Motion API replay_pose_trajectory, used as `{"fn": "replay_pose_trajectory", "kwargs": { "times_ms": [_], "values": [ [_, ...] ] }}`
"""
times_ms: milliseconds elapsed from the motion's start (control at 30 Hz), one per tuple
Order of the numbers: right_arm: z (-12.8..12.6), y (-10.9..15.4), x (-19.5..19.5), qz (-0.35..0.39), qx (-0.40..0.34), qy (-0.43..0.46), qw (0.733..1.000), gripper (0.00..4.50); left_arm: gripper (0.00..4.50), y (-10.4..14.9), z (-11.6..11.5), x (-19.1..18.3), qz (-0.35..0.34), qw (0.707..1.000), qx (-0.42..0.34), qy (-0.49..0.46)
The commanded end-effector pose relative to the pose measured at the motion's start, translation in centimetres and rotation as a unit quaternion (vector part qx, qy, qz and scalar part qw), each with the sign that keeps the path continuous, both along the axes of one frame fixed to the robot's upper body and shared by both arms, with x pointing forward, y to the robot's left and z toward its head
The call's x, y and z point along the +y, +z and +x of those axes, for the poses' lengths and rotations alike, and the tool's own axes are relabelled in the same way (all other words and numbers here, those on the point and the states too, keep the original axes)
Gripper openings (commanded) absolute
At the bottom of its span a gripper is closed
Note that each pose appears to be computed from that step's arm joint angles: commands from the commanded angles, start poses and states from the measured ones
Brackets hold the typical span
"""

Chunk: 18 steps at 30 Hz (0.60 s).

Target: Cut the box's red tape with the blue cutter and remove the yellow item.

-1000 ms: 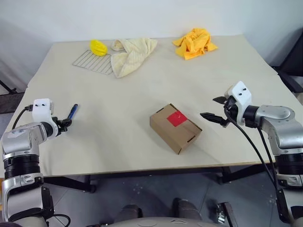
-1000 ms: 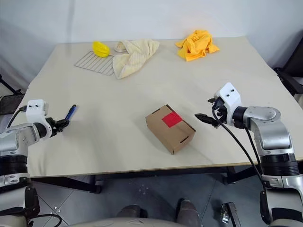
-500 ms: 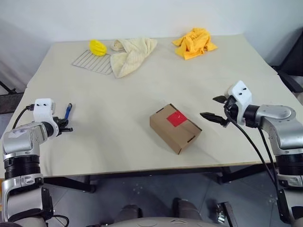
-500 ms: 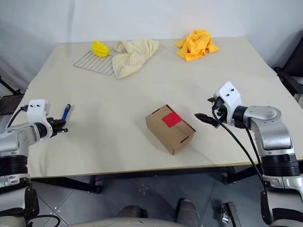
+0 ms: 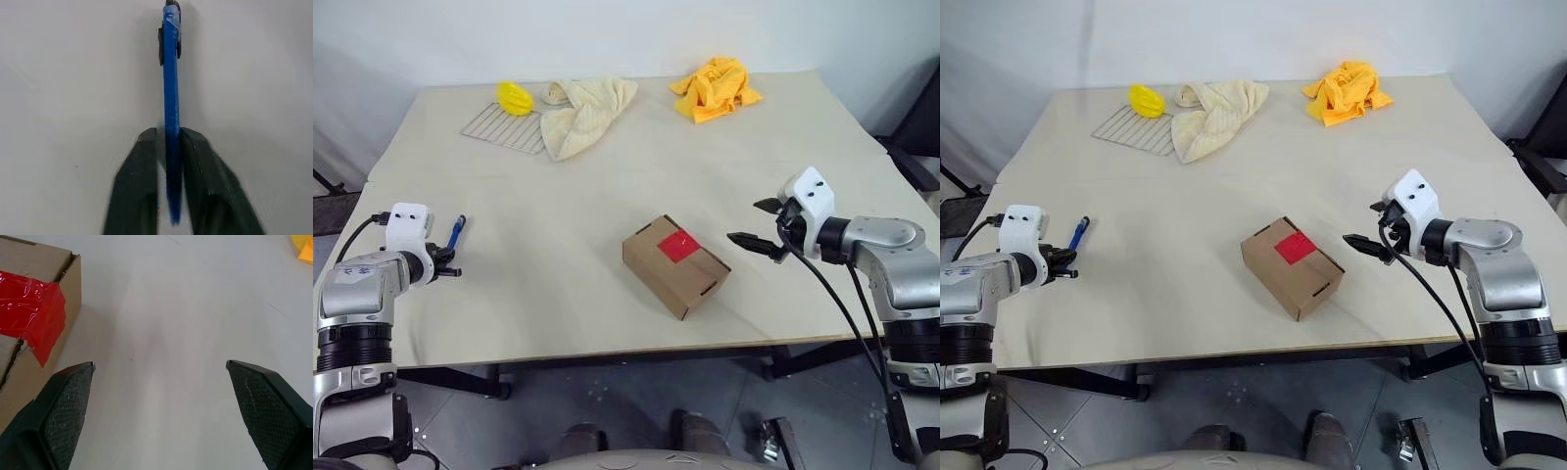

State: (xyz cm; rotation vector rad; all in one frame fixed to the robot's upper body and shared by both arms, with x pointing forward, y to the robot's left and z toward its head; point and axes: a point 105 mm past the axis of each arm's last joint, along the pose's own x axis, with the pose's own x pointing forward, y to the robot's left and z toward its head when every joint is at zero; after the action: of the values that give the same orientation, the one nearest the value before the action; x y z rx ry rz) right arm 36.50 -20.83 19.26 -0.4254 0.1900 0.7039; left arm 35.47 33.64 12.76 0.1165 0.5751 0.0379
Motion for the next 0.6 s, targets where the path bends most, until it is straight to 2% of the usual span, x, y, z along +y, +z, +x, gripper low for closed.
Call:
{"fn": "replay_pose_trajectory", "kwargs": {
  "times_ms": [33,300,600],
  "values": [
    [0.0,1.1,-0.1,-0.002,-0.019,0.0,1.0,4.5,1.74,-2.4,-0.5,-1.7,-0.022,0.999,0.047,-0.013],
    [-0.1,1.1,-0.3,-0.004,-0.017,0.0,1.0,4.5,4.01,-0.9,-1.3,-1.7,-0.036,0.999,0.025,0.018],
    [0.0,1.0,0.0,-0.004,-0.014,0.005,1.0,4.5,4.01,-1.8,-2.3,-0.7,-0.107,0.992,0.033,0.058]
  ]
}}
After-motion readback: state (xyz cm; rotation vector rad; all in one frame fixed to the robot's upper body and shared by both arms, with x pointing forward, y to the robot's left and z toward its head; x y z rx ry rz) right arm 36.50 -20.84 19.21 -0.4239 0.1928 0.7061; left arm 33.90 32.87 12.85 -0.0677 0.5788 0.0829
